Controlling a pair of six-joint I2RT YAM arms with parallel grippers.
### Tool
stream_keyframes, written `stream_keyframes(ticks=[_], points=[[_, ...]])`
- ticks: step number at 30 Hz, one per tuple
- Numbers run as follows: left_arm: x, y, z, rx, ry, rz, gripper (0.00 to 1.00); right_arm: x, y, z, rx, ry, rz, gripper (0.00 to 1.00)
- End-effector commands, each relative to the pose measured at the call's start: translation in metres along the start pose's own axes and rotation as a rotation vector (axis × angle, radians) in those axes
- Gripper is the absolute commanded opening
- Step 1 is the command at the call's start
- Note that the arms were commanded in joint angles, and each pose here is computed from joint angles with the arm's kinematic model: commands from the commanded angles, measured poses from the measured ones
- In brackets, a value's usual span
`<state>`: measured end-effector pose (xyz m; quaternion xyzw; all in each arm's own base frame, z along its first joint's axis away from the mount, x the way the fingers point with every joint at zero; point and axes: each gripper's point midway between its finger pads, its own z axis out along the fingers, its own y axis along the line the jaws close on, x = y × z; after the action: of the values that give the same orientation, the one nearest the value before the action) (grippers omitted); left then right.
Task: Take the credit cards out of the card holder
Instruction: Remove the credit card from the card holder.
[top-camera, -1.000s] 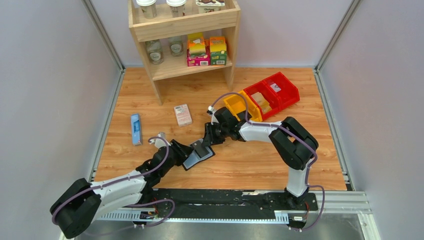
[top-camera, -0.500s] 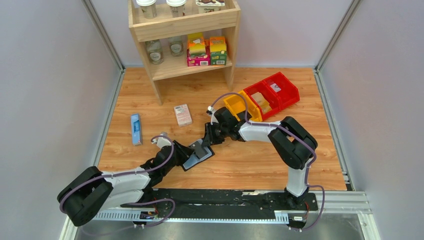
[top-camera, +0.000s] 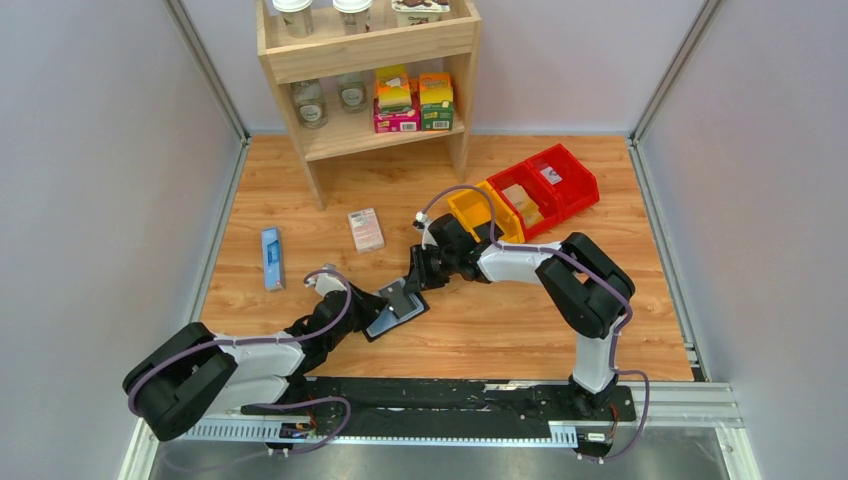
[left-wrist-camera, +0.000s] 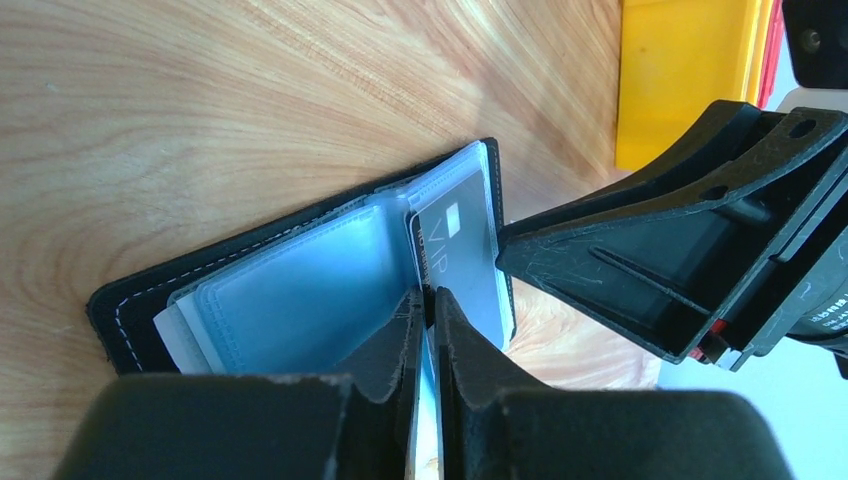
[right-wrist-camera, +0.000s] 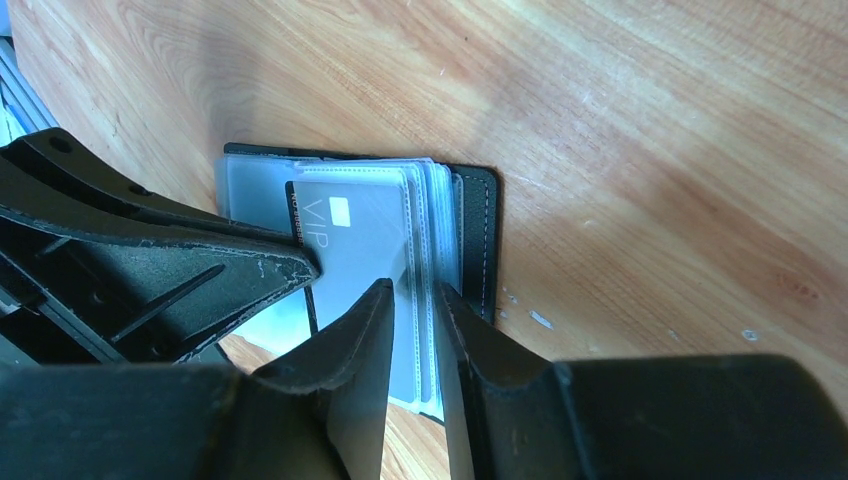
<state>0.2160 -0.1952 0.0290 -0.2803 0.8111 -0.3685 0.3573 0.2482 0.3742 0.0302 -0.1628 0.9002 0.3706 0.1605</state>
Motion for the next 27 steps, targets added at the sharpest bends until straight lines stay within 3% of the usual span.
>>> stream_keyframes(ticks=[1,8,27], points=[[0.000,-0.006,-0.004,0.042,0.003,-0.024,0.11,0.035,-0.029,0.008,0.090,0.095,0.030,0.29],[-0.003,-0.002,-0.010,0.023,-0.003,-0.014,0.02,0.035,-0.031,0.009,0.103,0.093,0.034,0.29],[0.002,0.026,-0.018,-0.093,0.019,-0.002,0.02,0.022,-0.024,0.000,0.088,0.062,0.026,0.30]])
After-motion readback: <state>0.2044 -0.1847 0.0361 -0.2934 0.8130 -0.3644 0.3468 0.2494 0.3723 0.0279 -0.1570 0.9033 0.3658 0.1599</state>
